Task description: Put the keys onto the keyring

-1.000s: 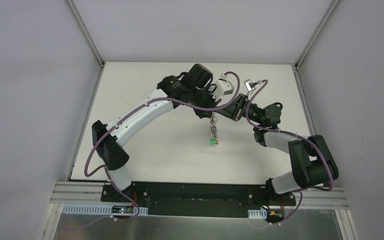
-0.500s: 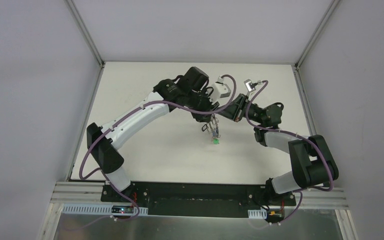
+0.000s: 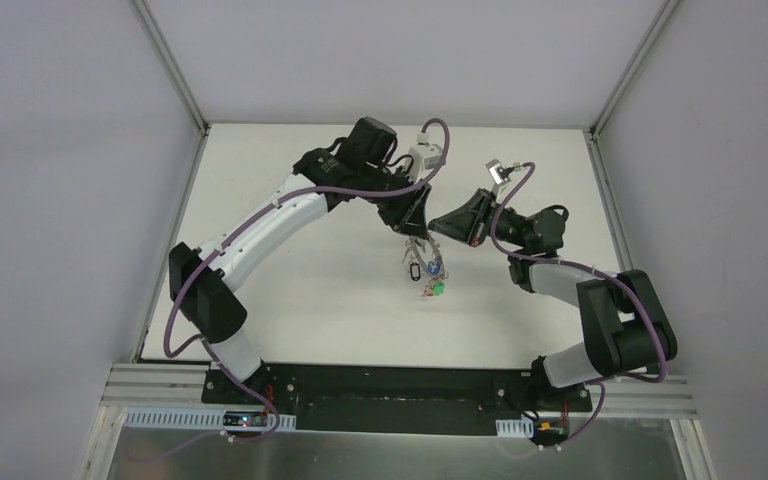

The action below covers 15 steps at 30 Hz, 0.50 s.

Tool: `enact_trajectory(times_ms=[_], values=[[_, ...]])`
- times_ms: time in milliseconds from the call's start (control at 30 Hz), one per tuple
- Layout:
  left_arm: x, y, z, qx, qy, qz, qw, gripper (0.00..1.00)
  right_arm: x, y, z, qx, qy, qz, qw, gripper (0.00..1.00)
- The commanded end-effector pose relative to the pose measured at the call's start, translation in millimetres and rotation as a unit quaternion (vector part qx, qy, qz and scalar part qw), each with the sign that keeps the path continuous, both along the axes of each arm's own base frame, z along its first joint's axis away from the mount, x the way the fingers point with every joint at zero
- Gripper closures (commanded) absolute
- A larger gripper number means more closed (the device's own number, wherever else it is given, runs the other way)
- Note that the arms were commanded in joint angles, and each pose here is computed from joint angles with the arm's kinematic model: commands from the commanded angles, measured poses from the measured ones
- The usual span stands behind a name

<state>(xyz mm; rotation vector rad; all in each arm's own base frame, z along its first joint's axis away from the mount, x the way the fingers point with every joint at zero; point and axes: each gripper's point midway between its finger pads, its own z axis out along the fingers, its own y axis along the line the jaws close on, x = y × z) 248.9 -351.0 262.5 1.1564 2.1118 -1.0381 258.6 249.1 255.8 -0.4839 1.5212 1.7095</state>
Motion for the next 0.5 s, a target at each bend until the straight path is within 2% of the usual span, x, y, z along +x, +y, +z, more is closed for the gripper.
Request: enact_trajectory(times_ms=[0, 133, 333, 467], values=[[-7.8, -19.1, 9.5, -0.047, 0.063, -0.016, 0.997, 0.67, -3.5, -1.9, 28.7, 0.015, -0.079, 0.003, 0.997, 1.00], [-5.7, -21.0, 5.2, -0.048, 0.076, -0.011, 0.996, 0.71, -3.8, -1.7, 27.4, 0.015, -0.077, 0.005, 0.997, 1.00], [-2.1, -20.4, 6.3, -0.057, 0.084, -0.007, 0.995, 0.87, -4.4, -1.5, 26.8, 0.014, -0.076, 0.006, 0.997, 1.00], [1.8, -18.1, 7.3, -0.063, 0.088, -0.002, 0.994, 0.89, -4.2, -1.5, 25.1, 0.012, -0.075, 0.008, 0.997, 1.00]])
